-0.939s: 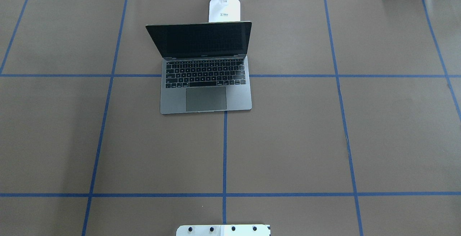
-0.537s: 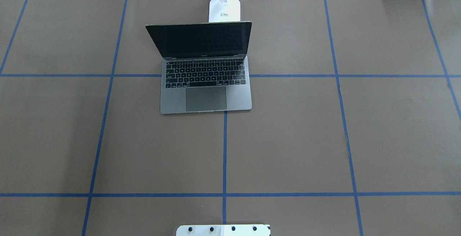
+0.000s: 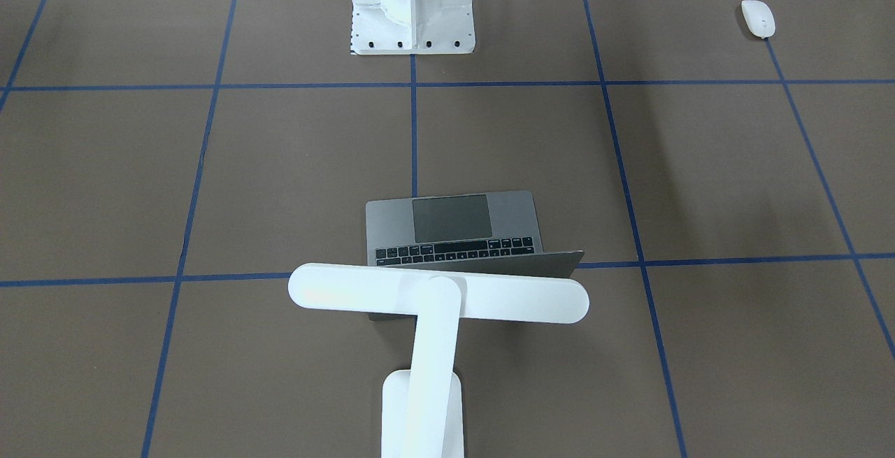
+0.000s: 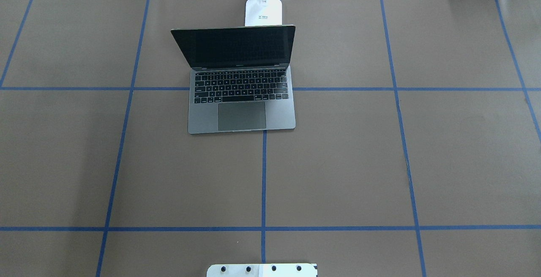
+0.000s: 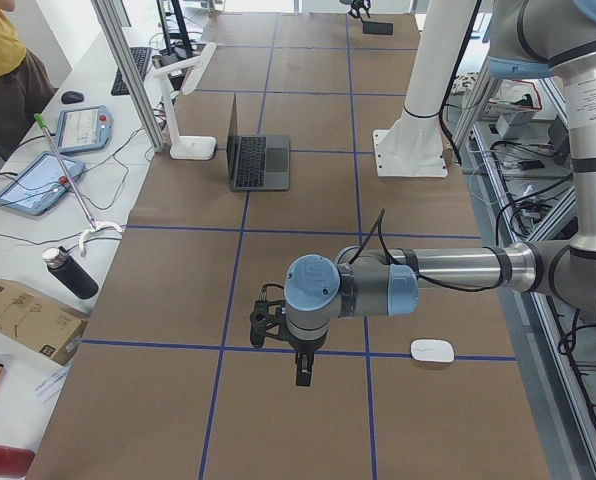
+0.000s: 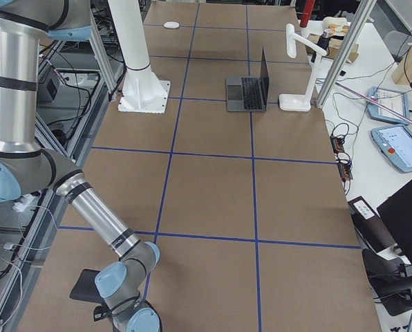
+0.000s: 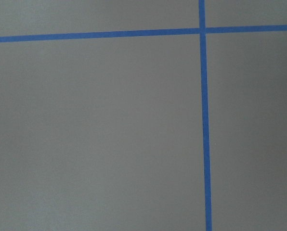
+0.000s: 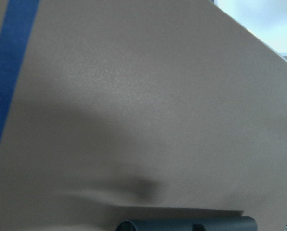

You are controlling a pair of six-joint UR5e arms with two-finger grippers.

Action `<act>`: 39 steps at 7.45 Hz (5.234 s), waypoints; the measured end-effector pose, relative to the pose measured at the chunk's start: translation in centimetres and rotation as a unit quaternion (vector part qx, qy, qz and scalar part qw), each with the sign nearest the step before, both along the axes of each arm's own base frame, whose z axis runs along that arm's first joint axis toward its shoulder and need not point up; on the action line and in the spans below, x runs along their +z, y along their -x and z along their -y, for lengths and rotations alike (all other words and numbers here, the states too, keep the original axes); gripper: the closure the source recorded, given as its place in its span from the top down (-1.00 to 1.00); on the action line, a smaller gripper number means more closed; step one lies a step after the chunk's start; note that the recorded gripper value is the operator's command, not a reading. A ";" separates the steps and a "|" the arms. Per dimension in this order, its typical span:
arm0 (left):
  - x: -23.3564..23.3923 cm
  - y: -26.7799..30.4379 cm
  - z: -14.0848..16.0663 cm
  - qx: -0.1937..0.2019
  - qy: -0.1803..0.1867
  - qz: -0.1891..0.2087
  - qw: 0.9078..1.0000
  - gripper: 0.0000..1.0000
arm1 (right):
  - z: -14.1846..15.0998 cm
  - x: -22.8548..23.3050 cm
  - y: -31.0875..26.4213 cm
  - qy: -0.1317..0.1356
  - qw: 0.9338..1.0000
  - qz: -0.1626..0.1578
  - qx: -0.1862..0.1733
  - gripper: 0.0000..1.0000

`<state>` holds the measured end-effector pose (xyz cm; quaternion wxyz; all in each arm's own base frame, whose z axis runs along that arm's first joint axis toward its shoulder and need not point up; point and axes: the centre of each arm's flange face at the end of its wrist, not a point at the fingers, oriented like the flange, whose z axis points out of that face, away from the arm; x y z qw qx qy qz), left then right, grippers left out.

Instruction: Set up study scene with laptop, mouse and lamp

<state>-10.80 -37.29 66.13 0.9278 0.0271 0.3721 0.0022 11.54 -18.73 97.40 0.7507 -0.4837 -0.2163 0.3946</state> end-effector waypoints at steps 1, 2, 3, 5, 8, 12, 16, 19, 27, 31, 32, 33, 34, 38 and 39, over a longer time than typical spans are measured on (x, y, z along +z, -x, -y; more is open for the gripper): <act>0.0 0.0 0.0 0.000 0.000 0.000 1.000 1.00 | 0.2 -0.1 0.0 -0.004 1.000 0.002 0.002 -1.00; 0.0 0.0 -0.1 0.000 0.000 0.000 1.000 1.00 | 0.4 -0.3 0.1 -0.007 1.000 0.006 0.006 -1.00; 0.0 0.0 -0.1 -0.001 0.000 0.000 1.000 1.00 | 0.7 -0.5 0.2 -0.010 1.000 0.012 0.014 -1.00; 0.0 0.1 -0.1 -0.001 0.000 0.000 1.000 1.00 | 1.7 -1.5 0.2 -0.015 0.999 0.021 0.027 -1.00; 0.0 0.1 -0.2 -0.001 0.001 -0.001 1.000 1.00 | 6.2 -7.6 -0.5 -0.022 0.999 0.029 0.039 -1.00; 0.2 0.1 -0.2 -0.002 0.004 -0.001 1.000 1.00 | 14.5 -18.4 -1.7 -0.071 0.993 0.000 0.096 -1.00; 0.6 0.1 -0.2 -0.003 0.009 -0.002 1.000 1.00 | 22.2 -30.2 1.2 -0.085 0.983 -0.045 0.156 -1.00; 0.8 0.0 -0.2 -0.009 0.017 -0.003 1.000 1.00 | 29.3 -40.8 7.6 -0.109 0.979 -0.066 0.161 -1.00; 1.4 -0.1 -0.3 -0.020 0.034 -0.004 0.999 1.00 | 31.0 -67.3 37.4 -0.155 0.977 -0.073 0.125 -1.00; 1.3 0.0 -0.2 -0.020 0.033 -0.004 0.999 1.00 | 30.0 -67.9 46.2 -0.170 0.973 -0.100 0.117 -1.00; 1.2 0.0 -0.2 -0.020 0.032 -0.004 0.999 1.00 | 31.1 -67.2 47.5 -0.175 0.973 -0.099 0.118 -1.00; 1.2 0.0 -0.2 -0.020 0.032 -0.004 0.999 1.00 | 32.4 -66.5 48.6 -0.178 0.972 -0.097 0.119 -1.00; 1.2 0.0 -0.2 -0.020 0.032 -0.004 0.999 1.00 | 33.5 -66.0 49.4 -0.181 0.972 -0.095 0.120 -1.00; 1.2 0.0 -0.2 -0.020 0.032 -0.004 0.999 1.00 | 37.1 -62.5 50.0 -0.188 0.969 -0.091 0.134 -1.00; 1.1 0.0 -0.2 -0.020 0.031 -0.004 0.999 1.00 | 37.9 -61.6 49.6 -0.191 0.968 -0.092 0.135 -1.00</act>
